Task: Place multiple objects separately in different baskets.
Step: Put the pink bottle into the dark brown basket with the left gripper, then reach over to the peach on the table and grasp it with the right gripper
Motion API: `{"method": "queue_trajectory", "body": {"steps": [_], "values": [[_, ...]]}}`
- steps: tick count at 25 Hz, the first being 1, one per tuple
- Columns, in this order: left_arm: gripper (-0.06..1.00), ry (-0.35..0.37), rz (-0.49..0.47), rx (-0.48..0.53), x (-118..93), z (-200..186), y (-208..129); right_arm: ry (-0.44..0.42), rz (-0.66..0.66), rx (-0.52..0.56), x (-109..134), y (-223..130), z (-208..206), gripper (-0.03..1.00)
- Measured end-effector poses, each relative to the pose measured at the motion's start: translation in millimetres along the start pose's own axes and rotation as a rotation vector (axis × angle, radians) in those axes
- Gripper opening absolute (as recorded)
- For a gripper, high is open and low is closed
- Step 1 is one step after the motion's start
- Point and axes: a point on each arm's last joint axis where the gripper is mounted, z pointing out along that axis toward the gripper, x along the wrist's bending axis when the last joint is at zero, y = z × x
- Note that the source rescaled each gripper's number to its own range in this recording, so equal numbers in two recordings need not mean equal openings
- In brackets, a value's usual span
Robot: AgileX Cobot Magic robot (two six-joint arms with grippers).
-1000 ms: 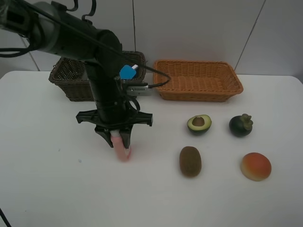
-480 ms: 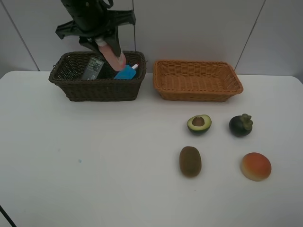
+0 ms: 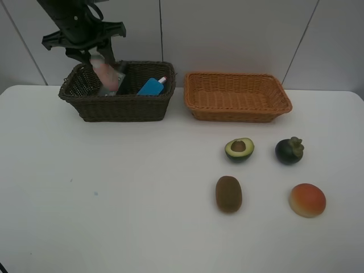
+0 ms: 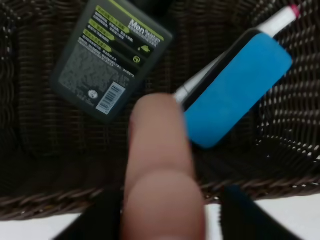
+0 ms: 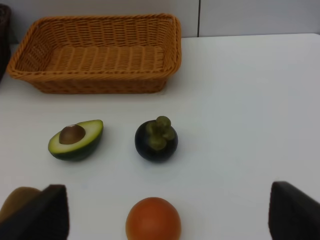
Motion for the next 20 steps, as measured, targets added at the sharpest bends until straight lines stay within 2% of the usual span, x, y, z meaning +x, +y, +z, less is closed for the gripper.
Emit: {"method": "queue_trajectory", "body": {"steps": [2,3,5,11,14,16,18,20], "values": [[0.74,0.005,0.002,0.021,1,11,-2,0.0,0.0,0.0,0,0,0,1.0],[0.8,0.006,0.002,0.029,2,15,-3,0.0,0.0,0.0,0,0,0,1.0],[0.85,0.009,0.004,0.037,2,20,-4,0.0,0.0,0.0,0,0,0,1.0],[0.87,0.015,0.008,0.07,0,10,1,0.0,0.0,0.0,0,0,0,1.0],[0.87,0.054,0.025,0.152,0,-3,1,0.0,0.0,0.0,0,0,0,1.0],[0.87,0.108,0.049,0.195,4,-12,2,0.0,0.0,0.0,0,0,0,1.0],[0.87,0.149,0.063,0.184,10,-18,5,0.0,0.0,0.0,0,0,0,1.0],[0.87,0.161,0.046,0.175,19,-26,6,0.0,0.0,0.0,0,0,0,1.0]]}}
